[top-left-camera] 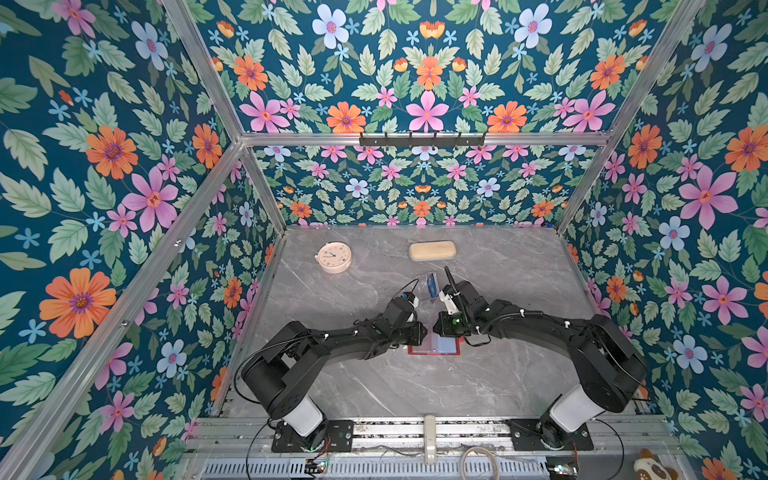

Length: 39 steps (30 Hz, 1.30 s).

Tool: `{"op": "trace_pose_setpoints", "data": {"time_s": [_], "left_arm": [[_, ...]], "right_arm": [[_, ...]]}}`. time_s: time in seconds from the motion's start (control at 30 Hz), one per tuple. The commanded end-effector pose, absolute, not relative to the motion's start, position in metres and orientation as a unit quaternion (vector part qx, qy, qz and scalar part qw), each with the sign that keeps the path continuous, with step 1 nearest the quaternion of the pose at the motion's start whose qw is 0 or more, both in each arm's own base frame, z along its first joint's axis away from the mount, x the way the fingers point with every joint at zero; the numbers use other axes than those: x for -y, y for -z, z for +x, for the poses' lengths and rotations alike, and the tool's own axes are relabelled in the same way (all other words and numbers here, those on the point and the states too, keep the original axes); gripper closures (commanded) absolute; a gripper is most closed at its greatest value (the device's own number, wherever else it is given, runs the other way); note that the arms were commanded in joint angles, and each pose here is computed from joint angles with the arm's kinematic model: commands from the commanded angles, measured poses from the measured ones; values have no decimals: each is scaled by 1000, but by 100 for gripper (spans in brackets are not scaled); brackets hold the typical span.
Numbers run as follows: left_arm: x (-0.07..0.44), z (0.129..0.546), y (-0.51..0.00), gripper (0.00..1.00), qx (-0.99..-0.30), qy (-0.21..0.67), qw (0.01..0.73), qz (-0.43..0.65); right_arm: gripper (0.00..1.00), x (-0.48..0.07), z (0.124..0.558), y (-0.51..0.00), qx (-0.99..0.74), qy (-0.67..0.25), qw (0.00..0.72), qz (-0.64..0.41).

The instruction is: Put the credit cards into the card holder

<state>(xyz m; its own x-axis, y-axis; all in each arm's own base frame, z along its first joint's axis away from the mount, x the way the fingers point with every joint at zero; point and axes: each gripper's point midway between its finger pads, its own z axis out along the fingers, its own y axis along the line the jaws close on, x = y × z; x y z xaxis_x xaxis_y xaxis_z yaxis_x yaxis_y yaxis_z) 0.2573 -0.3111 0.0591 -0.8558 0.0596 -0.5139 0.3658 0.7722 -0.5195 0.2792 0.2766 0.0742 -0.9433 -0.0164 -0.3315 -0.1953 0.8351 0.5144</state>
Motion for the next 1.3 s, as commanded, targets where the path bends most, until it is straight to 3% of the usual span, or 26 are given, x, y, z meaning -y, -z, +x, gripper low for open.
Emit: {"op": "trace_pose_setpoints", "data": {"time_s": [0.0,0.53,0.9,1.27], "left_arm": [[309,268,-72,70,-908,307,261,114],[298,325,-84,65,-909,300,272,99],[290,373,-79,57,-912,302,265,86],[296,402,-62,56,-919,303,243,73]], "right_arm": [[82,-257,287,-78,-952,-246,176,-45],[65,-235,341,-101,-965,-171,184,-69],[63,-245,391,-100,-968,-160,177,-84],[62,-255,418,-98,-966,-169,170,-96]]}}
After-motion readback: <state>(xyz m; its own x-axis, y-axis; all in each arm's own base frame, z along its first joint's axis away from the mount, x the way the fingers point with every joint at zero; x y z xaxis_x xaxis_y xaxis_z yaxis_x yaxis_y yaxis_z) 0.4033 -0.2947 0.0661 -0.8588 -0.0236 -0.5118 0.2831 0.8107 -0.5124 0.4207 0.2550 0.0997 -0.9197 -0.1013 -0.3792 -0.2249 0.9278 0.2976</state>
